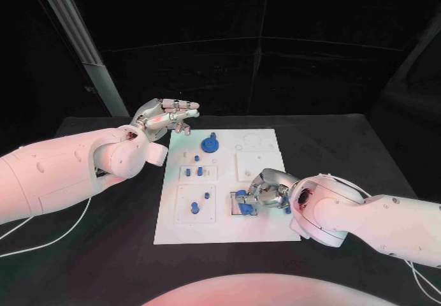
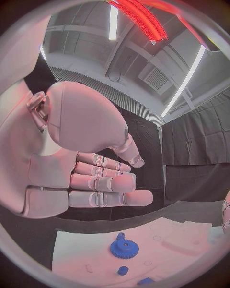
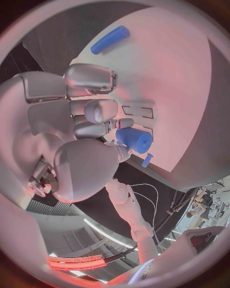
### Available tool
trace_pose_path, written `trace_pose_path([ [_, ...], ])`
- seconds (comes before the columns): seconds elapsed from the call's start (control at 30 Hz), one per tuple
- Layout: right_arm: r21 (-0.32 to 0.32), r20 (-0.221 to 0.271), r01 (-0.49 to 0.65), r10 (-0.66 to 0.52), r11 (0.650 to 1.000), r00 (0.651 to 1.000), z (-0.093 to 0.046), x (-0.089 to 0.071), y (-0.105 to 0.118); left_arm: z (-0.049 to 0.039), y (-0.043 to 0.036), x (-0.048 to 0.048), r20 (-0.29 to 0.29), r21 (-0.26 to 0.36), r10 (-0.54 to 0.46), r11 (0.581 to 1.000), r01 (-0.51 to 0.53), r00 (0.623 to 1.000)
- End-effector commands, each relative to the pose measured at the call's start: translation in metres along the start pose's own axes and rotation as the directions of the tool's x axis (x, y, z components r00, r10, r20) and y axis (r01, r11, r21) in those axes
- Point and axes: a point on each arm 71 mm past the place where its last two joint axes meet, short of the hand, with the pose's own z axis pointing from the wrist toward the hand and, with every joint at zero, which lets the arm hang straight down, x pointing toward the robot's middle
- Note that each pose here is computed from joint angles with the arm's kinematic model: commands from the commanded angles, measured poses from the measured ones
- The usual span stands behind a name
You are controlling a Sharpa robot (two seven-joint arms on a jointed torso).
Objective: Assemble the parts on the task board
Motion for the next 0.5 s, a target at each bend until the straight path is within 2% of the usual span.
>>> trace_pose_path([
  [0.03, 0.000, 0.022, -0.007, 0.007, 1.000, 1.000, 0.0021, -0.0014, 0.0016, 0.0003, -0.0012, 0.0019, -0.014, 0.005, -0.008, 1.000, 0.008, 1.000],
  [0.3, 0.009, 0.005, 0.042, -0.042, 0.999, 0.999, 0.0063, 0.0017, 0.0043, 0.0002, -0.0013, 0.0020, -0.014, 0.005, -0.008, 1.000, 0.008, 1.000],
  [0.5, 0.016, 0.010, 0.083, -0.084, 0.996, 0.996, 0.0062, 0.0011, 0.0036, -0.0002, -0.0014, 0.0014, -0.013, 0.005, -0.008, 1.000, 0.008, 1.000],
])
